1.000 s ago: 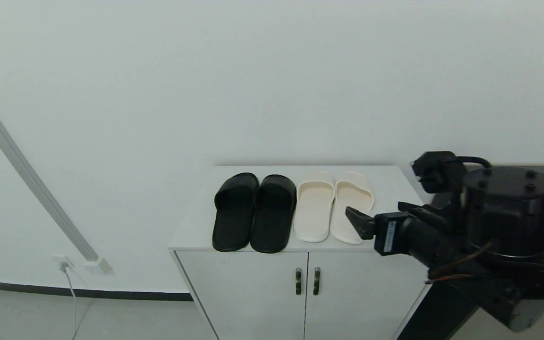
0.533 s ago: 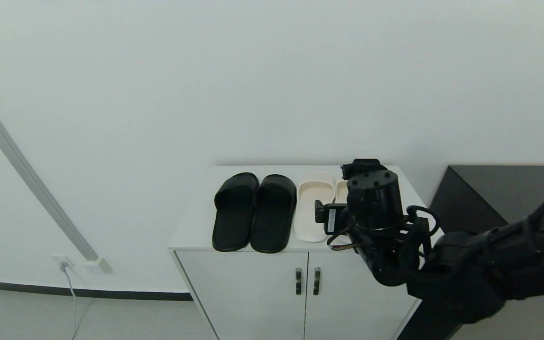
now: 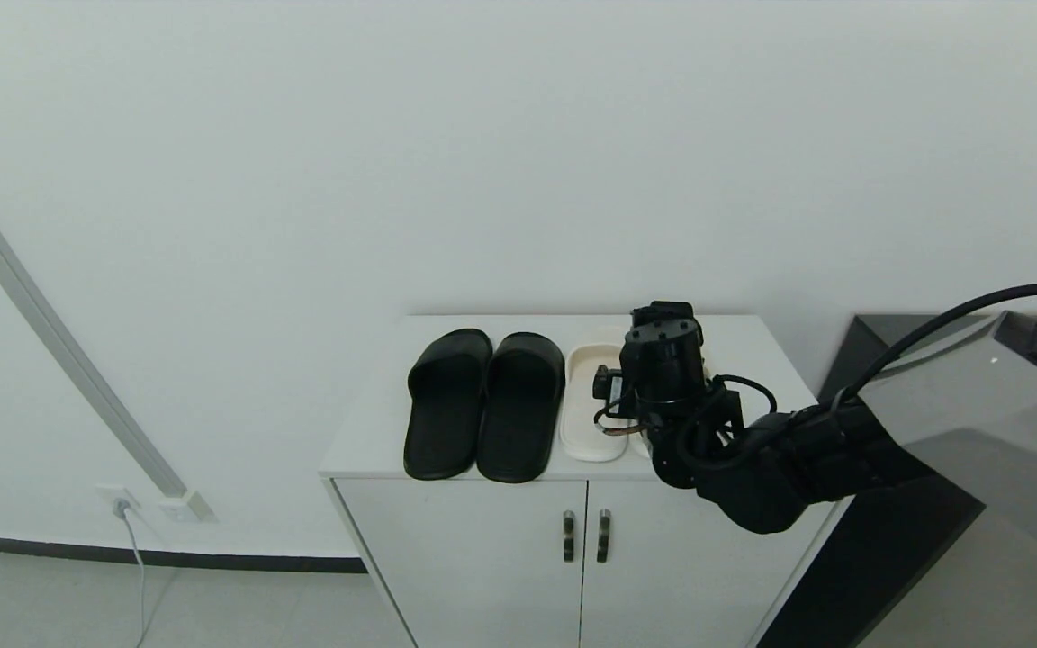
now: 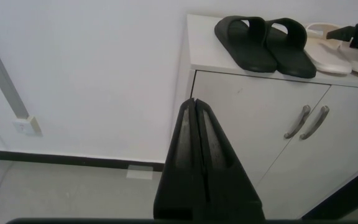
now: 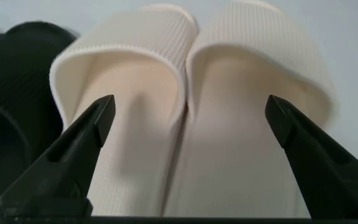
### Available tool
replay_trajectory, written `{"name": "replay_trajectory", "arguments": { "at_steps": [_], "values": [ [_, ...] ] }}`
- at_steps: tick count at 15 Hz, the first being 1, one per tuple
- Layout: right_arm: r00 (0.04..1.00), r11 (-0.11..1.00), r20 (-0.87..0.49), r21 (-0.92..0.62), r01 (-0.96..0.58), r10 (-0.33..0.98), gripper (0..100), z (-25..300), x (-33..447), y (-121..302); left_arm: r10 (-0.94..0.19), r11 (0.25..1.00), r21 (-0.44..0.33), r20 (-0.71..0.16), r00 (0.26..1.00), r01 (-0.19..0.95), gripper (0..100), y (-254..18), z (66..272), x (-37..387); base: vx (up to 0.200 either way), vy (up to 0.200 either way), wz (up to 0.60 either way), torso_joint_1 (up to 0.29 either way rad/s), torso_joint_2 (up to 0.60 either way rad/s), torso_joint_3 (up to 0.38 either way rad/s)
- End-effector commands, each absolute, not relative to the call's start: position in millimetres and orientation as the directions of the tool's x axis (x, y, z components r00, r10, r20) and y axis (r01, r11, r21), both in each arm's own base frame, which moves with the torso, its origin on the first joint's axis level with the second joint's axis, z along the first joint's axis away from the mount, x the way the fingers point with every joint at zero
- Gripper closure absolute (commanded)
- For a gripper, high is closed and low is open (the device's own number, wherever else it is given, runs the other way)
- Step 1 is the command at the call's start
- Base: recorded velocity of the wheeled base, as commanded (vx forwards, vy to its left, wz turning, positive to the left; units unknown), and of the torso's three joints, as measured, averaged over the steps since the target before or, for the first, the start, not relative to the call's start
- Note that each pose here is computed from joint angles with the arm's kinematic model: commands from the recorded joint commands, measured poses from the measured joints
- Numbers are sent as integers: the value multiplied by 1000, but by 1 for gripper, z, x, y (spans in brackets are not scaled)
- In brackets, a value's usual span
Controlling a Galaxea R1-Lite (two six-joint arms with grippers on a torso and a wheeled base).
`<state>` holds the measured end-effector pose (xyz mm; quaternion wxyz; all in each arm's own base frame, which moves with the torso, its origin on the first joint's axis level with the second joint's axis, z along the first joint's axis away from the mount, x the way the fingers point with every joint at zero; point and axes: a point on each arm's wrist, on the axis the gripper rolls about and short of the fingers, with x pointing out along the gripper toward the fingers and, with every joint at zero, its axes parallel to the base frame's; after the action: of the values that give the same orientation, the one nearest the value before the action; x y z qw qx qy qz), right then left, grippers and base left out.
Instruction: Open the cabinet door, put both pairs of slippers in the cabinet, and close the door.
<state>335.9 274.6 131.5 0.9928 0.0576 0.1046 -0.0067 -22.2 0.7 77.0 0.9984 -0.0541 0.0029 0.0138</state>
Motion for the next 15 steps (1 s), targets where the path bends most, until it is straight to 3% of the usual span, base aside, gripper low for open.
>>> {"name": "replay_trajectory", "arguments": {
  "at_steps": [1, 12, 13, 15],
  "values": [
    [978, 993, -208, 111, 35, -11, 0, 126, 348, 279, 28, 994, -108, -11, 1000, -29, 100, 1, 77, -22, 0, 0, 0, 0, 0, 0],
    [980, 993, -184, 80, 88, -72, 0, 119, 388, 288, 28, 994, -110, -11, 1000, -29, 100, 1, 77, -22, 0, 0, 0, 0, 0, 0],
    [981, 993, -180, 80, 88, -72, 100, 120, 389, 288, 28, 994, -110, -11, 1000, -29, 100, 1, 77, -22, 0, 0, 0, 0, 0, 0],
    [981, 993, -180, 77, 87, -72, 100, 120, 389, 288, 28, 994, -110, -11, 1000, -29, 100, 1, 77, -22, 0, 0, 0, 0, 0, 0]
  ]
}}
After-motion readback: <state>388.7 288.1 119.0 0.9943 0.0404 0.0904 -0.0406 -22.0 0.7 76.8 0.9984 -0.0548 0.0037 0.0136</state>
